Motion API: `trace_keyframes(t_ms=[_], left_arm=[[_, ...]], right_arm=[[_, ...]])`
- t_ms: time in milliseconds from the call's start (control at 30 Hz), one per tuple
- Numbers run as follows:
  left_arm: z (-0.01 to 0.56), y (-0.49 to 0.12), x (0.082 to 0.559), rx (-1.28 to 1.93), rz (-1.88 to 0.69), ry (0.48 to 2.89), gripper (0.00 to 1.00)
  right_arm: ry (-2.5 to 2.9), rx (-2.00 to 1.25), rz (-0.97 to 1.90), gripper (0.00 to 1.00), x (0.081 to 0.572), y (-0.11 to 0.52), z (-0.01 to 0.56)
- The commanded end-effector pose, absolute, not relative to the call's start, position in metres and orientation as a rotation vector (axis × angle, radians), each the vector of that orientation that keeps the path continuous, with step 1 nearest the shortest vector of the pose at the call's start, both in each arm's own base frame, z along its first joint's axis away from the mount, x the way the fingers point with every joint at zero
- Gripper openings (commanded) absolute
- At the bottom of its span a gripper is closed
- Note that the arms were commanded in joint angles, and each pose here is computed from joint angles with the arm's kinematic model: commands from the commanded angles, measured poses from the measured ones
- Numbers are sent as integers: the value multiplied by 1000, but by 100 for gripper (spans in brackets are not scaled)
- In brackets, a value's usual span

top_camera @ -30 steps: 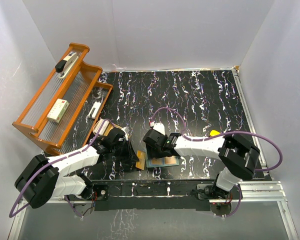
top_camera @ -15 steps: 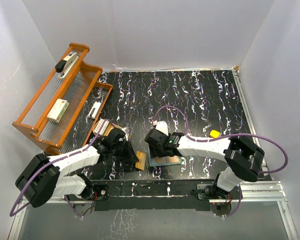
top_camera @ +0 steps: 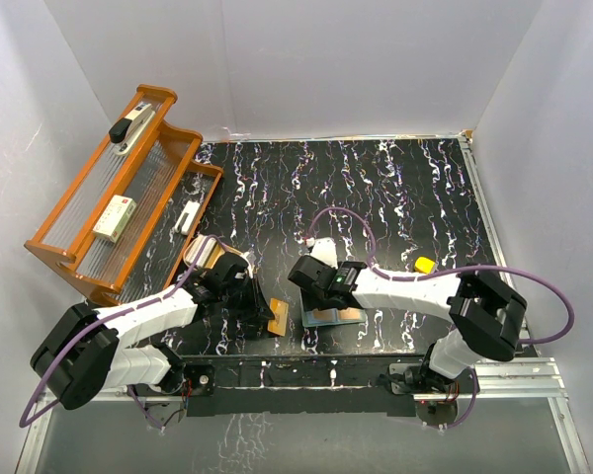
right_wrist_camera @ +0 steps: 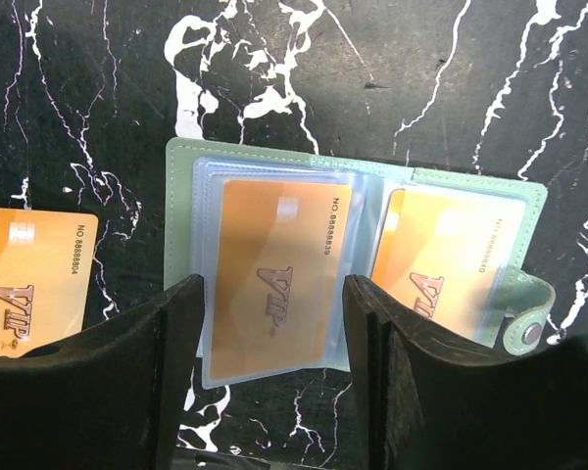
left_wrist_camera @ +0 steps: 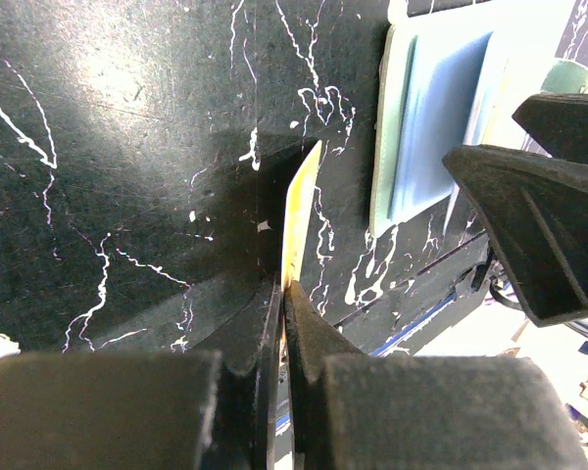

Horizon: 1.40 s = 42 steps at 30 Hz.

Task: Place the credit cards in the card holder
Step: Insert the credit card into the card holder.

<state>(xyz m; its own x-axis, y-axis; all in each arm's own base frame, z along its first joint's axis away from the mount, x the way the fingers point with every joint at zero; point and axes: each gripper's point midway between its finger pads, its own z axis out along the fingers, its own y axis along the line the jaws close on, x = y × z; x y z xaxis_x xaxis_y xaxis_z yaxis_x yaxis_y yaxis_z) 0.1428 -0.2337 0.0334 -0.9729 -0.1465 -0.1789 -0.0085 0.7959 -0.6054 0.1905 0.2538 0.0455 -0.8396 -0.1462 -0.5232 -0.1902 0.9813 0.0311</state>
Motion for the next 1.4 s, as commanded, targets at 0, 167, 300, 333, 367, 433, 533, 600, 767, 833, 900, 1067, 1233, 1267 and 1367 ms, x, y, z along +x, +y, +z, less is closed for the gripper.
trace_keyframes(t_ms=[0,167,300,333,367,433,533,600,767,833,900,1067,1233,1267,1367], left_arm=[[26,-227,139,-118,-877,2799,0],[27,-228,139,-119,-880,2796,0],[27,-229,139,-116,-886,2797,0],[28,-229,139,-118,-888,2796,0],[28,-229,139,-117,-889,2795,0],[29,-229,139,-119,-891,2792,0],[32,-230,140,-120,-898,2784,0],[34,-231,141,-118,-905,2777,0],[39,-233,143,-115,-922,2763,0],[40,-235,144,-114,-929,2759,0],[41,-236,144,-114,-938,2756,0],[48,-243,146,-107,-1002,2723,0],[58,-254,150,-104,-1086,2675,0],[62,-258,152,-95,-1120,2655,0],[69,-267,152,-84,-1200,2627,0]], right_arm=[[2494,-175,132,55,206,255,79],[2476,-161,105,55,207,247,87],[2467,-150,67,54,208,239,89],[2465,-146,58,54,208,237,90],[2466,-141,46,54,207,234,90],[2463,-131,29,53,207,229,92],[2452,-115,6,52,206,221,96],[2439,-101,-3,52,205,214,101],[2421,-72,-31,51,203,198,107],[2420,-58,-38,51,204,192,107],[2424,-44,-50,51,205,185,103],[2445,-68,11,49,207,187,99],[2453,-164,330,48,201,237,103],[2456,-170,374,47,200,244,101],[2466,-174,411,40,200,253,93]])
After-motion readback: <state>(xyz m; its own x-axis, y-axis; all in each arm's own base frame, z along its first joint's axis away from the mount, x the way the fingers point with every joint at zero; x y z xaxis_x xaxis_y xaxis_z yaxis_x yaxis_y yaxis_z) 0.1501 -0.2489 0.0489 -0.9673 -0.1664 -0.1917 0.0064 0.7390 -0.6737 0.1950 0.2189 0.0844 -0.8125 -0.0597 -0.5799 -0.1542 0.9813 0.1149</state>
